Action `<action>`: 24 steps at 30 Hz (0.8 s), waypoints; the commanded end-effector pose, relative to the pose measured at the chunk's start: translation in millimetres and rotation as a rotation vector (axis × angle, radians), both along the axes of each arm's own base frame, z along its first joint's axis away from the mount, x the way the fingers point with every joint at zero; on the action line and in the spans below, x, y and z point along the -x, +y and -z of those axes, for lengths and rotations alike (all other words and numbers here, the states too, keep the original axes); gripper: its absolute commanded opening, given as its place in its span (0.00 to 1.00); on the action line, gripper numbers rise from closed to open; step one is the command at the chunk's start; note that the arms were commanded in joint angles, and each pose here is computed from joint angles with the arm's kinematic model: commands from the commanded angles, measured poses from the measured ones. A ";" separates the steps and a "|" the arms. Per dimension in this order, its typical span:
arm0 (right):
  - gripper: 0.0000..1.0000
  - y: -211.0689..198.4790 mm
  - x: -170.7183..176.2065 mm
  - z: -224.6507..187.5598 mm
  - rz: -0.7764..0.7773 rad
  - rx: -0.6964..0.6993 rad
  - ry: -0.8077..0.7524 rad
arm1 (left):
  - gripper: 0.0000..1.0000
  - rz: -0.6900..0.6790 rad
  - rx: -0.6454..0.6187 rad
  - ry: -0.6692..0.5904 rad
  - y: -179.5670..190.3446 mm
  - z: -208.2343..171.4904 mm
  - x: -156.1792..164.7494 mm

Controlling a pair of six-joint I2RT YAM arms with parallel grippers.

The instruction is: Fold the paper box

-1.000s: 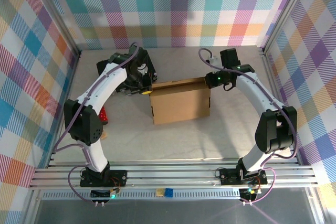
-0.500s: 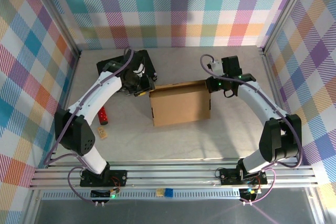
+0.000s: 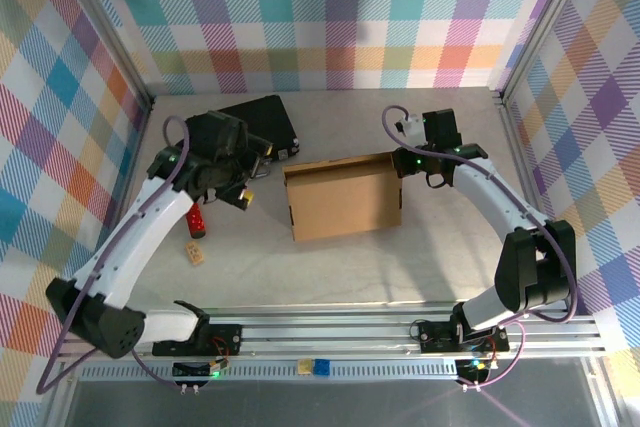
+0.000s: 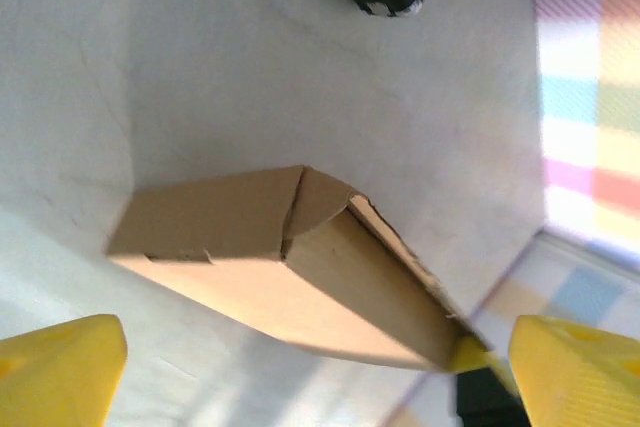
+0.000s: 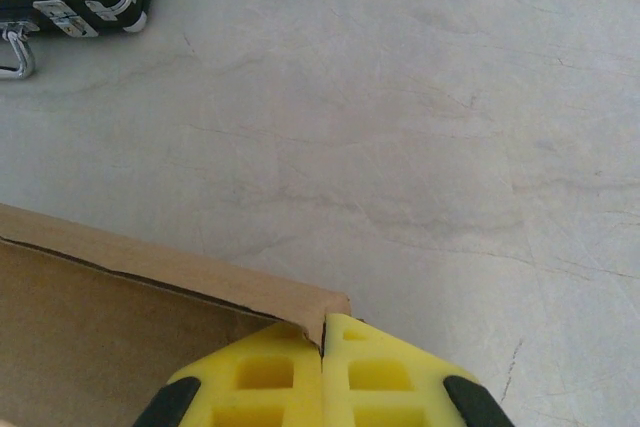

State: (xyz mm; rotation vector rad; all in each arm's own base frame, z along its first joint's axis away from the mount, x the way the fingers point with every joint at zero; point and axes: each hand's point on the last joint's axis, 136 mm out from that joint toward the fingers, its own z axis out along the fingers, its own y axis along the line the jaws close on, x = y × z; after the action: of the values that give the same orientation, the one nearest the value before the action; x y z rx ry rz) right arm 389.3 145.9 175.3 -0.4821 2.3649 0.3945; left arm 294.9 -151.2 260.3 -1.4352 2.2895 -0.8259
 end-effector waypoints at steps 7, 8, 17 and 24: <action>0.00 2.6 2.9 -9.3 0.003 -0.025 -0.039 | 1.00 -0.319 0.339 0.183 -47.7 18.1 -17.3; 0.00 2.3 3.0 -9.1 0.005 -0.025 -0.040 | 1.00 -0.313 0.344 0.196 -55.4 18.4 -17.5; 0.00 3.2 6.1 -7.5 -0.002 -0.032 -0.041 | 0.98 -0.355 0.343 0.254 -71.1 50.6 -20.5; 0.00 3.5 7.1 -11.0 0.000 -0.043 -0.058 | 0.88 -0.352 0.351 0.233 -77.7 72.1 -33.1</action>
State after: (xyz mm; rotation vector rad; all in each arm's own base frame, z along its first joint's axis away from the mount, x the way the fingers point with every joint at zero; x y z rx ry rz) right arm 384.8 144.4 174.6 -0.4760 2.3391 0.3935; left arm 321.4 -223.9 197.2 -1.9681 2.1278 -0.9853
